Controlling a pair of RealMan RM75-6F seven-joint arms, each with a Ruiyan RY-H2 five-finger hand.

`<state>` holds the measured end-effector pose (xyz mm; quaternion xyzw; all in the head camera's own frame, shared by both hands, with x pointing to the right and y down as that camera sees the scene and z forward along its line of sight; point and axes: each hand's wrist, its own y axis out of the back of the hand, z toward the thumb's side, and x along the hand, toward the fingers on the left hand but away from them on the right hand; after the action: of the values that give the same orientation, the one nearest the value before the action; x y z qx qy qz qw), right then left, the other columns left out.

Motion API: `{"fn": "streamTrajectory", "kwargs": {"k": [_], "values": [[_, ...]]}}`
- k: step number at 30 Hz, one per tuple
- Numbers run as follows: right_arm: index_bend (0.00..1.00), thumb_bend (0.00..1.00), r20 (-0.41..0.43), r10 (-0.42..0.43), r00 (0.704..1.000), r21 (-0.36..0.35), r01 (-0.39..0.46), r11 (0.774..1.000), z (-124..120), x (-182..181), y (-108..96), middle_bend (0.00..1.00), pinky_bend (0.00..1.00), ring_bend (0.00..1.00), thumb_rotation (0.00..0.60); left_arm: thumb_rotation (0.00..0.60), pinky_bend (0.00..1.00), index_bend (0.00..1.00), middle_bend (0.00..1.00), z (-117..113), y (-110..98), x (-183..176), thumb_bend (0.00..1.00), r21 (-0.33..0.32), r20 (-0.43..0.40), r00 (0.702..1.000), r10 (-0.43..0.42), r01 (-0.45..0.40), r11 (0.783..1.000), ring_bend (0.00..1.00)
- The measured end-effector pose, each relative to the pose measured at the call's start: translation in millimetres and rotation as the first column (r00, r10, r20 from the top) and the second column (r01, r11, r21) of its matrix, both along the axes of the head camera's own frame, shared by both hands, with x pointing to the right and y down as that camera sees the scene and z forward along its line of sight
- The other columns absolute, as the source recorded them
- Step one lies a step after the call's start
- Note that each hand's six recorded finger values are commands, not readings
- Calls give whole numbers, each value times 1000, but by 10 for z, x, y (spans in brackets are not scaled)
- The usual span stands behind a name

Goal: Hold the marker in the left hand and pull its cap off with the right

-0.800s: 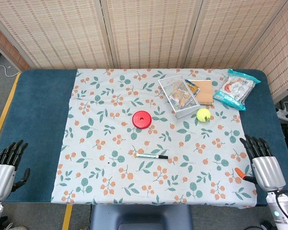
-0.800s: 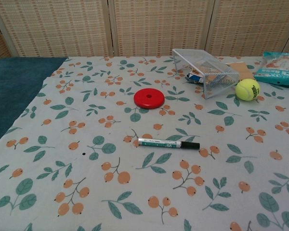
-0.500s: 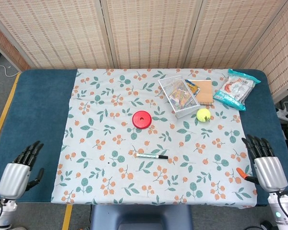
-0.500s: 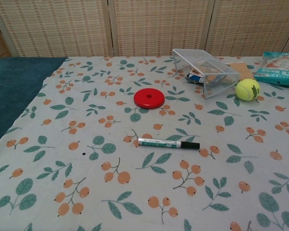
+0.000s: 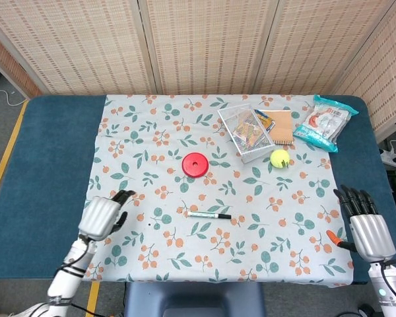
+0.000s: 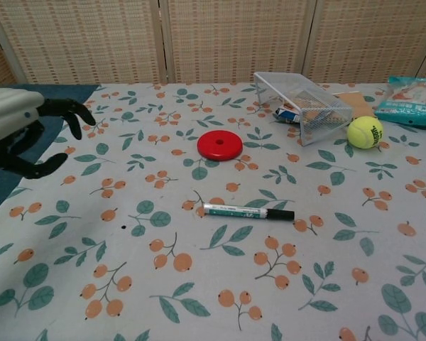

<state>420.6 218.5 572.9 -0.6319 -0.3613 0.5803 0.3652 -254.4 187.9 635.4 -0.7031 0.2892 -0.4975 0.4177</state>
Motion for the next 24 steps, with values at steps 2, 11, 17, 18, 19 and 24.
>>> {"fn": "streamTrajectory", "kwargs": {"k": [2, 11, 17, 18, 19, 24], "values": [[0, 122, 1, 7, 1000, -5, -7, 1000, 9, 18, -11, 0, 0, 0, 524, 600, 1000, 249, 320, 92, -29, 296, 441, 2, 2, 1000, 29, -29, 1000, 803], [0, 122, 4, 28, 1000, -33, -28, 999, 55, 63, -30, 0, 0, 0, 524, 600, 1000, 288, 342, 484, 5, 1177, 440, 16, 33, 992, 123, -123, 992, 810], [0, 122, 16, 51, 999, -29, -50, 998, 8, 120, -64, 0, 0, 0, 524, 600, 1000, 298, 344, 722, 34, 1499, 441, 51, 96, 977, 188, -193, 980, 810], [0, 122, 18, 56, 998, -26, -55, 998, -1, 133, -73, 0, 0, 0, 524, 600, 1000, 296, 340, 753, 49, 1547, 441, 52, 101, 975, 197, -203, 978, 810], [0, 122, 19, 63, 998, -25, -62, 998, -8, 151, -83, 0, 0, 0, 524, 600, 1000, 293, 337, 780, 65, 1596, 441, 52, 105, 973, 207, -213, 976, 810], [0, 123, 22, 73, 997, -35, -73, 997, 9, 187, -104, 0, 0, 0, 524, 600, 1000, 281, 322, 860, 171, 1825, 438, 53, 110, 959, 260, -267, 962, 810]]}}
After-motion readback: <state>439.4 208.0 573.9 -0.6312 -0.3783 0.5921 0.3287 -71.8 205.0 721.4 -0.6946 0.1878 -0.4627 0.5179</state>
